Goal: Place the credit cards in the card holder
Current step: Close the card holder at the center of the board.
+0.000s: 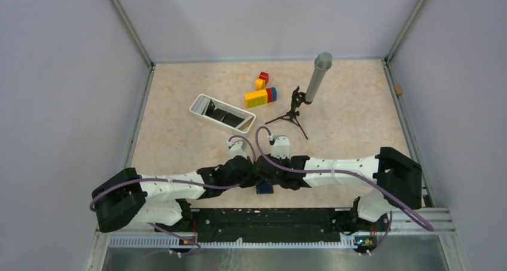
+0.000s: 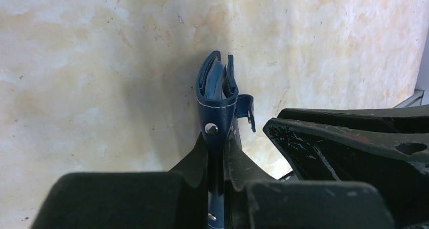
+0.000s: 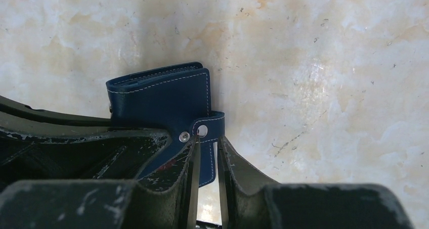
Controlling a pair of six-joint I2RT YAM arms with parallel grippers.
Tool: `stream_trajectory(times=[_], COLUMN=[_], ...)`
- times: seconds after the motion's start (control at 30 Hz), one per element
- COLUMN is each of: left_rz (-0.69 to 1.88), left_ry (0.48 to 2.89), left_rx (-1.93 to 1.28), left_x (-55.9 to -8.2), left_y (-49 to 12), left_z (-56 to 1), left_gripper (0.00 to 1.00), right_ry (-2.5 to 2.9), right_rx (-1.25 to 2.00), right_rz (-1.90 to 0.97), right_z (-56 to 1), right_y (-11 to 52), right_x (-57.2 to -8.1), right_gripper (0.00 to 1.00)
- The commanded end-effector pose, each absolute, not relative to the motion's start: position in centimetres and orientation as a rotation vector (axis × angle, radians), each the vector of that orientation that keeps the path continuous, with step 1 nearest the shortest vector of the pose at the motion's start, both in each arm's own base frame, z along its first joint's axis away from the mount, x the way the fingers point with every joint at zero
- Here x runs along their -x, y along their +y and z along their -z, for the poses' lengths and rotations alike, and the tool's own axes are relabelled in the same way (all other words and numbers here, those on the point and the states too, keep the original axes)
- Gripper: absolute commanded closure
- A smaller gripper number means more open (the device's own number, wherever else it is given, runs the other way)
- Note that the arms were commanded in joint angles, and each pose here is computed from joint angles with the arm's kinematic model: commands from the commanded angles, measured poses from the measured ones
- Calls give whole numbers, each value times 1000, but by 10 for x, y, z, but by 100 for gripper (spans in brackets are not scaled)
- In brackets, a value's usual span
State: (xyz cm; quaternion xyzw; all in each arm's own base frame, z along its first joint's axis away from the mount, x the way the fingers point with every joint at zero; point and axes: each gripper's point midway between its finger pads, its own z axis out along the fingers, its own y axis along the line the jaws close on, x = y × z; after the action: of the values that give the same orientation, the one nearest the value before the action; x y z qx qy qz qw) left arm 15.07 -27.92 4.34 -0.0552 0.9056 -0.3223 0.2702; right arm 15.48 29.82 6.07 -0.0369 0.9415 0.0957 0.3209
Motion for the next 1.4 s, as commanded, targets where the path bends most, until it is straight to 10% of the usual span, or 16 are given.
stream_trajectory(times=[0.0,1.37], left_rz=[614,608], left_ry=[2597,2622], left_rx=[56,34], left_x=[-131,-130], left_y=[-242,-246], left_z=[1,5], left_gripper=[100,100], right_ry=[2445,2453], right_rx=[86,146], right_rz=[-265,-278], right_z=[-68,-68], right_y=[300,310], right_x=[-156,-156], right_gripper=[82,80])
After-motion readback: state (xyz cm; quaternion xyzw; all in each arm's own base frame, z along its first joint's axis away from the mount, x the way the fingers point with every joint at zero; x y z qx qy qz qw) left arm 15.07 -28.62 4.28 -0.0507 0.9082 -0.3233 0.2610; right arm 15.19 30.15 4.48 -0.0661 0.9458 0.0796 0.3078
